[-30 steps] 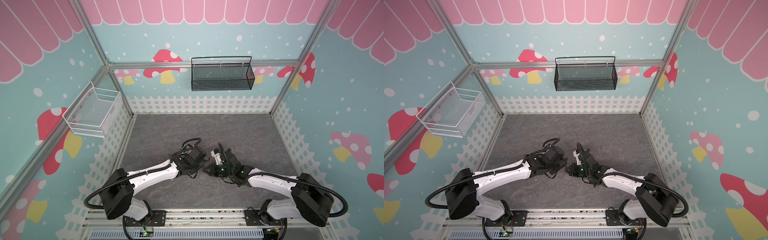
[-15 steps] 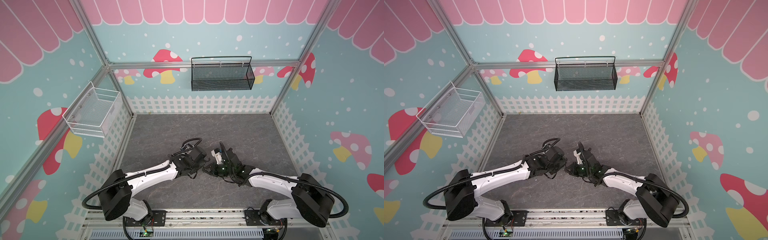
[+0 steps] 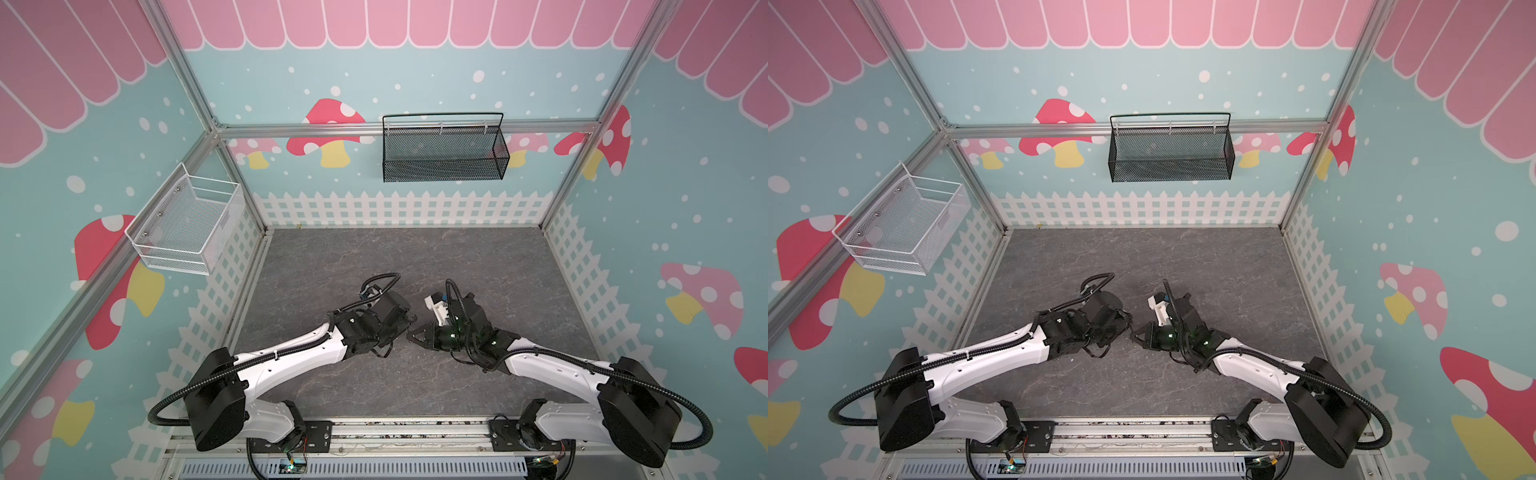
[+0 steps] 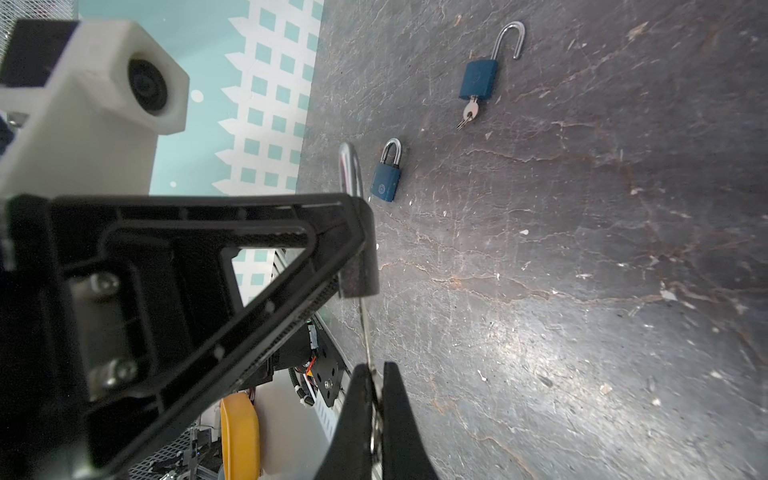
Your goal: Unlock with the key
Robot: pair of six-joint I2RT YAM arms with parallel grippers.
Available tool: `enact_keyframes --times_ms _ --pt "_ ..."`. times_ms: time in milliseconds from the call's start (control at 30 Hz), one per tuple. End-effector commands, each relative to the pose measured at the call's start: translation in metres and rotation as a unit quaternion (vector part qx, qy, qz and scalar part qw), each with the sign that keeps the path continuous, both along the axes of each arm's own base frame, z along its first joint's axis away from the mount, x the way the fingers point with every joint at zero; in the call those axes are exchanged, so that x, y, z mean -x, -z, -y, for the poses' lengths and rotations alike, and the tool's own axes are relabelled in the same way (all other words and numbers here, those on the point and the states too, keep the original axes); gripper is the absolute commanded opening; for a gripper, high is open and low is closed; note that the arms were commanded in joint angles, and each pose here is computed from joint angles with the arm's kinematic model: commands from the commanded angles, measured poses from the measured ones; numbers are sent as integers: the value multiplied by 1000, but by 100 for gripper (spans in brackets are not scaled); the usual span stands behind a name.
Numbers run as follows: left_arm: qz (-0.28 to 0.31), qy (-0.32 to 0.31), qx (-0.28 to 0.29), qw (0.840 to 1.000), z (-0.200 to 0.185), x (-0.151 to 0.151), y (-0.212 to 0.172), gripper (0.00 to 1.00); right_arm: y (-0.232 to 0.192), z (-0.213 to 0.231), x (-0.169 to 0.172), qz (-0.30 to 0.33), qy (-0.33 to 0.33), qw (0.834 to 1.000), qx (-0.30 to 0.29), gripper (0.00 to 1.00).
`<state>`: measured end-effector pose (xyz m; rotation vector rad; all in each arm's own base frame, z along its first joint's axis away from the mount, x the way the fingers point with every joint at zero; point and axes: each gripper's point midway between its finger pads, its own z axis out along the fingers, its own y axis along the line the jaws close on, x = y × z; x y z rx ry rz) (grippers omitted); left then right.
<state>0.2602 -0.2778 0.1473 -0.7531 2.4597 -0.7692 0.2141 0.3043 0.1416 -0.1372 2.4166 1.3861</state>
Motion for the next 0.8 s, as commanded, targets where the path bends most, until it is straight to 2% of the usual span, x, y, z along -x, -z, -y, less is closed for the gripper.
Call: enact_keyframes --times_ms 0,233,600,767 --pt "-32 3 -47 998 -13 10 21 0 -44 -4 -16 68 6 997 -37 0" --pt "-36 -10 -50 998 -17 7 24 0 -37 -10 -12 44 -12 998 -32 0" --pt "-41 -71 54 995 -21 -5 9 0 -8 -10 -5 17 -15 1000 10 0" --pt "-50 -101 63 992 -37 -2 12 0 3 -20 -2 7 -23 999 32 0"
